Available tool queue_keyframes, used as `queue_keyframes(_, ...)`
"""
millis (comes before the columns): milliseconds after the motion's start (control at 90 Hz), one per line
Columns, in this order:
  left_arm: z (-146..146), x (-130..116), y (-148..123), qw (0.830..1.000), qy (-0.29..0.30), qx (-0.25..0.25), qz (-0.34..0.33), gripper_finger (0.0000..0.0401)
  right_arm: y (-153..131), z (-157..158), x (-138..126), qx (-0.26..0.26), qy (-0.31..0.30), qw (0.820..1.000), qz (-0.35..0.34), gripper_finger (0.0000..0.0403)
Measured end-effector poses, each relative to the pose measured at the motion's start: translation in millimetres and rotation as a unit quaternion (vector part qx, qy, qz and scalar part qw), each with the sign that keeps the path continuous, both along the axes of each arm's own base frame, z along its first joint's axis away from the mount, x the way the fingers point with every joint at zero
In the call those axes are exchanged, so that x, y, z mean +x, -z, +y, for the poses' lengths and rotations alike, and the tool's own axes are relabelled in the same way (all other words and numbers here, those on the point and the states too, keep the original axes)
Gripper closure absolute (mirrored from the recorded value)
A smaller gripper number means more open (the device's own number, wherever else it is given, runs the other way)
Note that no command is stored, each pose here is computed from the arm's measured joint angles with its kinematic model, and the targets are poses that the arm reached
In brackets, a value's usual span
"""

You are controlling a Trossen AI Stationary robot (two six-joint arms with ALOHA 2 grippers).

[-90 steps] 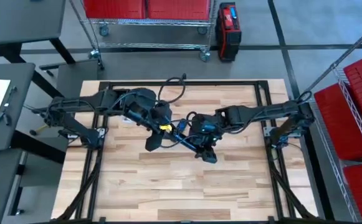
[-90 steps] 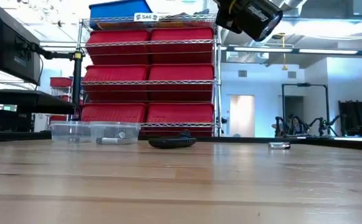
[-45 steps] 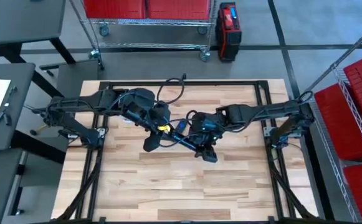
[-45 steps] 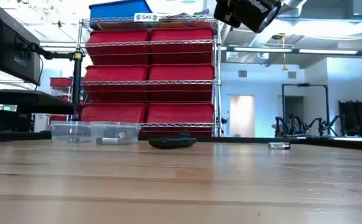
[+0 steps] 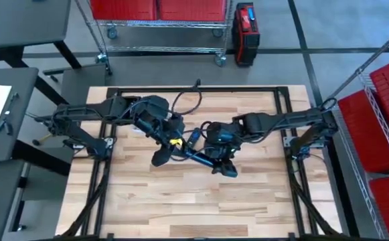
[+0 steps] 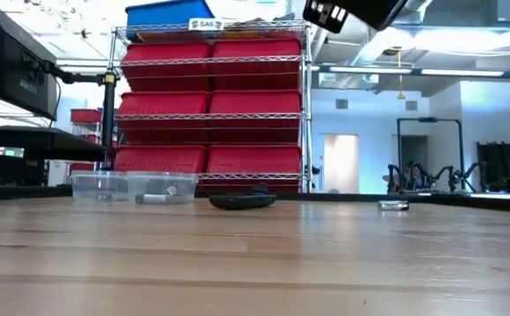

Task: Insert battery
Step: Close the flashlight battery compartment

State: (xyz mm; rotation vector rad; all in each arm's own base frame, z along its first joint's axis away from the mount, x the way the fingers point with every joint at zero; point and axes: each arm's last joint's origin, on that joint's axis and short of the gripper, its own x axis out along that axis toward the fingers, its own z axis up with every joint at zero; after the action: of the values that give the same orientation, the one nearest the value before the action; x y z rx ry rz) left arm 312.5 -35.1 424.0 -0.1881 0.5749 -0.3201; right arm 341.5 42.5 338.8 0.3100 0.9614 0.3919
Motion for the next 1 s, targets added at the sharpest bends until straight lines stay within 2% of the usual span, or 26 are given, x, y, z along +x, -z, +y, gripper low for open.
queue_keyframes(144,-4,2,3,1.0,0.014,0.017,-0.001,0.0267,-1,-1,0,0.029,-0.004,1.0,0.008,0.0265)
queue_keyframes(400,-6,2,3,0.999,-0.01,0.042,-0.006,0.0266,-2,-3,1,0.063,0.004,0.998,0.017,0.0265)
queue_keyframes(578,-8,4,1,0.998,-0.022,0.052,-0.023,0.0266,-2,-3,0,0.064,0.005,0.998,0.02,0.0265)
queue_keyframes(733,-13,5,-2,0.997,-0.014,0.068,-0.045,0.0266,-3,-3,1,0.072,-0.001,0.997,0.016,0.0265)
queue_keyframes(1000,-21,4,-2,0.989,0.016,0.129,-0.064,0.0266,-4,-4,0,0.128,-0.008,0.991,0.035,0.0265)
